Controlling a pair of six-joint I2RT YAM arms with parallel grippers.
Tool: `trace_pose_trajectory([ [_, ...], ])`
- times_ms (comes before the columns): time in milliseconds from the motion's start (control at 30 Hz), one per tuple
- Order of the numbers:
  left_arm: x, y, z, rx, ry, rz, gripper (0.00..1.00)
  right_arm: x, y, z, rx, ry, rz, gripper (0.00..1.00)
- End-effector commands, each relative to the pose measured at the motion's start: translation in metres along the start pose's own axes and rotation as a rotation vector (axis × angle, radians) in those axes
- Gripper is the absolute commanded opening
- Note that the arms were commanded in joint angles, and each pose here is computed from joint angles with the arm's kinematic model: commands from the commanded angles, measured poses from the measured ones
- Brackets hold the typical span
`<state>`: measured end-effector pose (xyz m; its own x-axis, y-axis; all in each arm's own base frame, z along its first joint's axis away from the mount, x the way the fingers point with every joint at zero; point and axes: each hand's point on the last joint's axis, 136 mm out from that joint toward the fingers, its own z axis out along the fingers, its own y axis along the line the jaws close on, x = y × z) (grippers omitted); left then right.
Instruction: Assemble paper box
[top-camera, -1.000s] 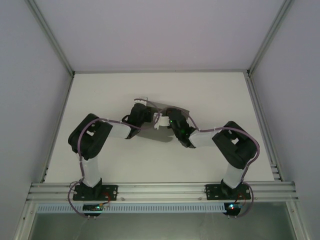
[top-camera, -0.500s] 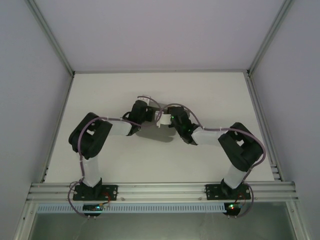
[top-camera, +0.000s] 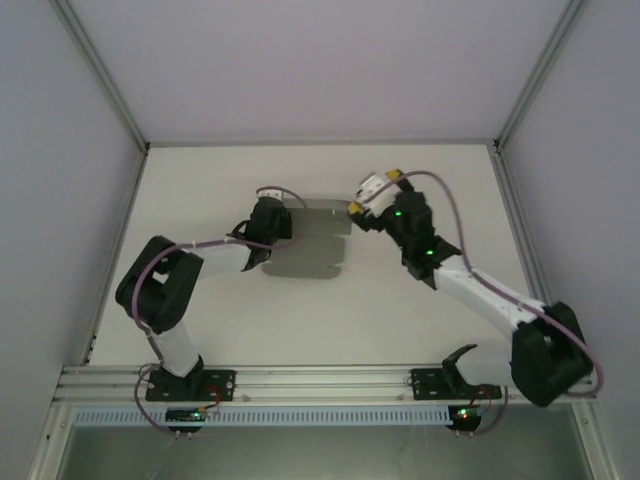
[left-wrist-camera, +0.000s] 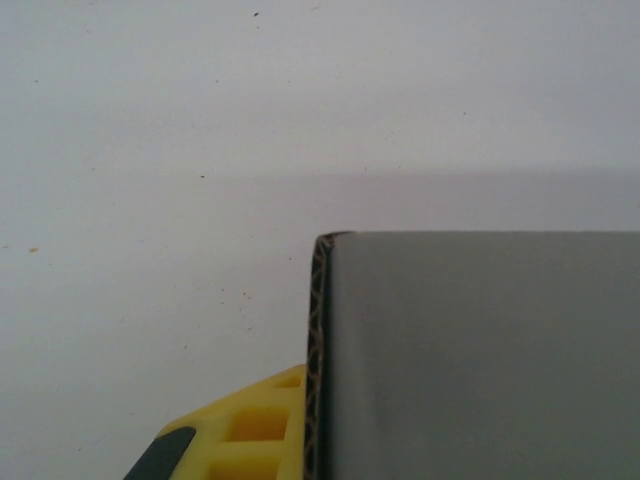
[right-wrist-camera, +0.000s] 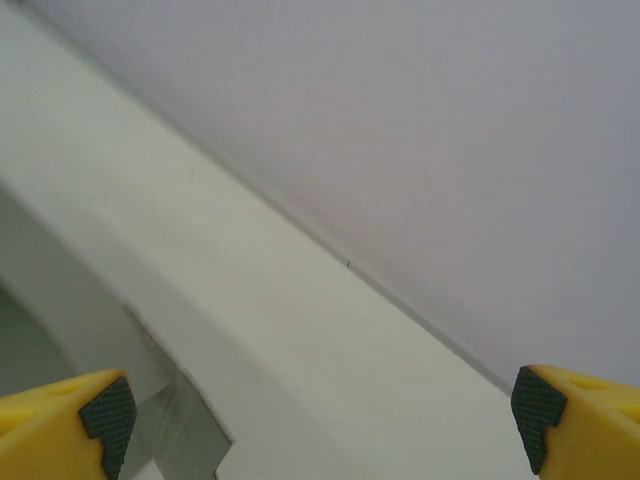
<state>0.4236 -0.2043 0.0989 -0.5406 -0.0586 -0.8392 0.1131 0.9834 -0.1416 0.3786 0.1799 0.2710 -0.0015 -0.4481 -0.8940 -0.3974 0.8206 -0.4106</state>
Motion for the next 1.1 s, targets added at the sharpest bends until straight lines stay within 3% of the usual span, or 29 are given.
trace_pose_trajectory([
  [0, -0.003, -0.006, -0.013, 0.038, 0.019, -0.059, 0.0, 0.007, 0.012, -0.001, -0.129, 0.045, 0.313, 0.99],
  [367, -0.007, -0.021, -0.024, 0.126, 0.042, -0.098, 0.0, 0.048, 0.036, 0.05, -0.159, 0.168, 0.328, 0.99],
  [600, -0.004, -0.026, -0.025, 0.143, 0.06, -0.111, 0.0, 0.047, 0.057, 0.077, -0.199, 0.107, 0.374, 0.99],
  [867, -0.004, -0.038, -0.028, 0.156, 0.068, -0.096, 0.0, 0.04, 0.057, 0.1, -0.023, 0.025, 0.449, 0.99],
  [1067, -0.007, -0.038, -0.032, 0.129, 0.066, -0.098, 0.0, 0.047, 0.046, 0.095, 0.157, 0.074, 0.402, 0.99],
])
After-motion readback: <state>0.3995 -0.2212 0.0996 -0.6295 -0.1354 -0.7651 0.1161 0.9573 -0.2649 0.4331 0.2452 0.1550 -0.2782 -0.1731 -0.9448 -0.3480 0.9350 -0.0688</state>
